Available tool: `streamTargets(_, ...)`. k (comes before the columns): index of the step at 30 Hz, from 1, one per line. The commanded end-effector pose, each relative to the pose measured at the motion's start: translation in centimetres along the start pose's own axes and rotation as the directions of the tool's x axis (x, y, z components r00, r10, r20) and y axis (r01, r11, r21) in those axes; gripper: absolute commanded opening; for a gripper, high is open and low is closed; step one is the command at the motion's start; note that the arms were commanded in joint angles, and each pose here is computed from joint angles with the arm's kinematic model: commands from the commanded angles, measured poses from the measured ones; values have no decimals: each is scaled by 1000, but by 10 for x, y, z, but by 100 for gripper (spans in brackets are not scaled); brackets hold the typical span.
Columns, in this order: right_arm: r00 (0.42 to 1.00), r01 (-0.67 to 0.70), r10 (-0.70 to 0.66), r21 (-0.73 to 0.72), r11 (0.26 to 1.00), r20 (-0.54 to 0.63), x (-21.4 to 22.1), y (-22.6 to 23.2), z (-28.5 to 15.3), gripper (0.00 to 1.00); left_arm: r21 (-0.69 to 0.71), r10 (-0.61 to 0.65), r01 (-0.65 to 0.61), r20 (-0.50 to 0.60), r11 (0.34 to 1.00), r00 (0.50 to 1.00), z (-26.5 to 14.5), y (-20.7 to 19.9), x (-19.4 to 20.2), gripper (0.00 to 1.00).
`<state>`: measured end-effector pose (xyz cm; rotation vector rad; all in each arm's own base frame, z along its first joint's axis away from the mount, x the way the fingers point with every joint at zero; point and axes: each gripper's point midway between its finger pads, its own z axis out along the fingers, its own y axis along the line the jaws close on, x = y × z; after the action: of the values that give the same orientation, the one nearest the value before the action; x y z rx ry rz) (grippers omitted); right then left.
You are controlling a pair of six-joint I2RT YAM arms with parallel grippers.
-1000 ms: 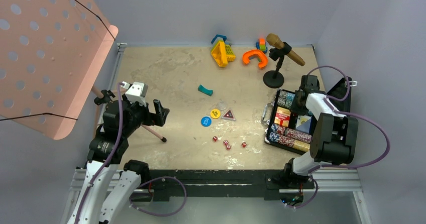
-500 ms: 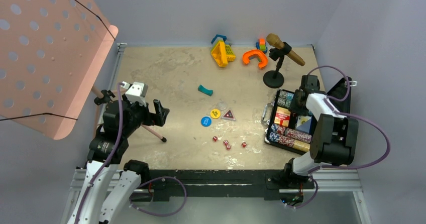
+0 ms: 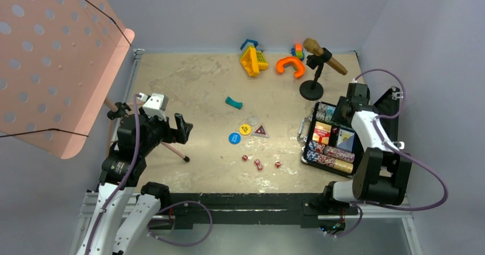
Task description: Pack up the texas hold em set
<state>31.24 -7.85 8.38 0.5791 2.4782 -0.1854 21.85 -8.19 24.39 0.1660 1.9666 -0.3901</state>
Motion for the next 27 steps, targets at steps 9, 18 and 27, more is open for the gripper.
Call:
streamTargets(9,977,213,-195,-332,919,87,20,125,-75,39,27,-6,4,48,1000,999,0,-6,-12,99)
streamTargets(18,947,254,-313,-431,866,-70,123,141,-87,35,-1,0,0,50,1000,999,0,-1,-12,99)
streamTargets(27,896,337,-437,-522,783,-76,172,161,-104,39,-16,5,-4,44,1000,999,1,2,-10,99)
